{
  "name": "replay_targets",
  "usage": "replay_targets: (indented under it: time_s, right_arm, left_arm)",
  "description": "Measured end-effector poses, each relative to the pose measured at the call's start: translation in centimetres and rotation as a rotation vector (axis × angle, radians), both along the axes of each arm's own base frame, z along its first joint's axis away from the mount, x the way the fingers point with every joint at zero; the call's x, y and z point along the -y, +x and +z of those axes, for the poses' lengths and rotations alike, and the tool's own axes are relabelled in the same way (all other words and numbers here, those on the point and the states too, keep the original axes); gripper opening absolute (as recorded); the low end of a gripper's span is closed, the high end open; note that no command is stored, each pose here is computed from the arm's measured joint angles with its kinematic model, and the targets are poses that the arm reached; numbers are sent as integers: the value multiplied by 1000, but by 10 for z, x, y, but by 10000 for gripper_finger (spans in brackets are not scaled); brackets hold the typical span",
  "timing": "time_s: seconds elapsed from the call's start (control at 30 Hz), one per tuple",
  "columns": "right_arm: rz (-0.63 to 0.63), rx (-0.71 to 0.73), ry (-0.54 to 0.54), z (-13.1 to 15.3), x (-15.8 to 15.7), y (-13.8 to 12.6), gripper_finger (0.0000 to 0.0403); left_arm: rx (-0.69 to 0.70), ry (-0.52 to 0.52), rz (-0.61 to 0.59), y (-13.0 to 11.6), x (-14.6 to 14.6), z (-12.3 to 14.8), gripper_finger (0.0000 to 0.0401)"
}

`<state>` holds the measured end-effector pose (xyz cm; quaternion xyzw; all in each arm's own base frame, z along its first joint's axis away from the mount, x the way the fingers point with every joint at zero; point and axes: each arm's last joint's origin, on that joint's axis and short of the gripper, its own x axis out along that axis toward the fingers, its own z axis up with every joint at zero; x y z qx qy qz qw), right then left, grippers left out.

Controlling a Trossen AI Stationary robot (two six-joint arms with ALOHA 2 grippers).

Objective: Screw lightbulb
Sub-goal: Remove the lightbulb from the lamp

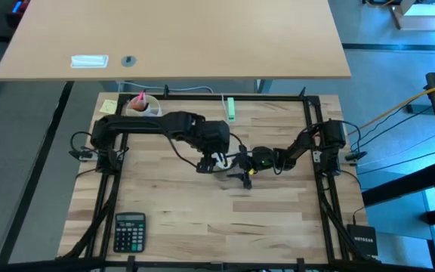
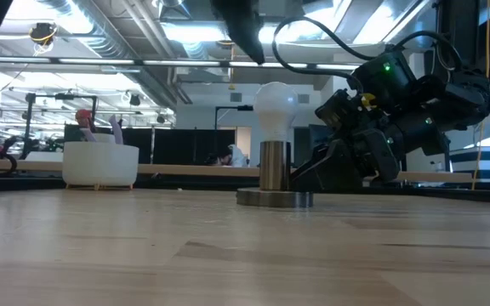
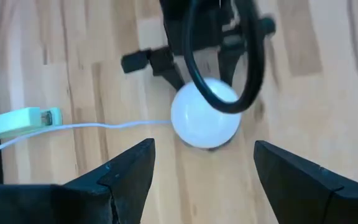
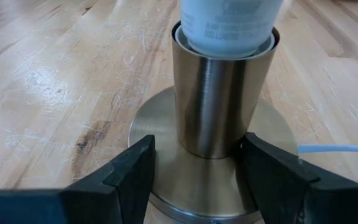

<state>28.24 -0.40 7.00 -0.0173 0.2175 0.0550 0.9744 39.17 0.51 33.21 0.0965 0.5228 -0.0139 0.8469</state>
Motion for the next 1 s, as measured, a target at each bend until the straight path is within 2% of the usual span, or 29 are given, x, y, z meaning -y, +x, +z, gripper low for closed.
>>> replay_targets:
  time_s: [0.2,0.4,0.5,0.67,0.73,1.0]
  right_arm:
    - [-1,0,0,0,0,0,233]
    - [-2,0,0,0,0,0,233]
    - [-2,0,0,0,0,0,233]
    - [-3,0,-1,0,0,0,233]
    - [-3,0,-1,0,0,0,233]
    - [-4,-4,-1,0,0,0,233]
  left_arm:
    - [68,1,-5,-8,0,17,262]
    - [58,0,-2,-5,0,13,268]
    - [62,-8,13,-5,0,13,298]
    - [62,23,35,-5,0,13,379]
    - [62,24,38,-5,0,13,394]
    - [78,-38,131,-6,7,15,369]
